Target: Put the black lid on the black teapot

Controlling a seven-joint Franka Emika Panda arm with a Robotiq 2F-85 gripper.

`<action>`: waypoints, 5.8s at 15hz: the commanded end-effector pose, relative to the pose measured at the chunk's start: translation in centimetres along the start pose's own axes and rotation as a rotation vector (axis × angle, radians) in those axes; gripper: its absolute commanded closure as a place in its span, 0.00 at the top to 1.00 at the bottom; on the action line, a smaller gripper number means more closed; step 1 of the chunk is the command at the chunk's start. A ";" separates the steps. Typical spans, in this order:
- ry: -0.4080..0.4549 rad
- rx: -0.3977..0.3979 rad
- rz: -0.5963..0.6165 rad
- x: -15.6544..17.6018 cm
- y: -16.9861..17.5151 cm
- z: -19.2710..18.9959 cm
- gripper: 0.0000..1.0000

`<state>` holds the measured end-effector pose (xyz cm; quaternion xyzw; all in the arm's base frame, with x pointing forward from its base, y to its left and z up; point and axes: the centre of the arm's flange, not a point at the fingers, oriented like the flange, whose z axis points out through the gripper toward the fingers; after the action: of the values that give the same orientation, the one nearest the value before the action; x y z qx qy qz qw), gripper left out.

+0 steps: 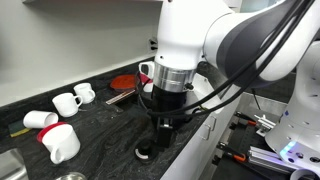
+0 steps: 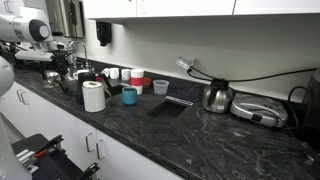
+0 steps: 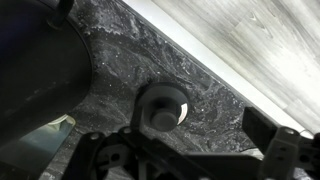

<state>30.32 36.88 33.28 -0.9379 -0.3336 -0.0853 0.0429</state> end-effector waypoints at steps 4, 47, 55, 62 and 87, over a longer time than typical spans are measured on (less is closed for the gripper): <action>-0.042 0.025 0.007 1.3 -0.3 2.6 1.00; -0.025 -0.039 0.075 10.3 1.6 -2.2 0.16; 0.160 -0.097 0.102 10.1 4.0 -9.4 0.16; 0.196 -0.194 0.224 8.5 8.7 -10.7 0.16; 0.189 -0.254 0.656 -3.5 8.3 -17.7 0.16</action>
<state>30.97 26.11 49.82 -0.9807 -0.0219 -0.1924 -0.0265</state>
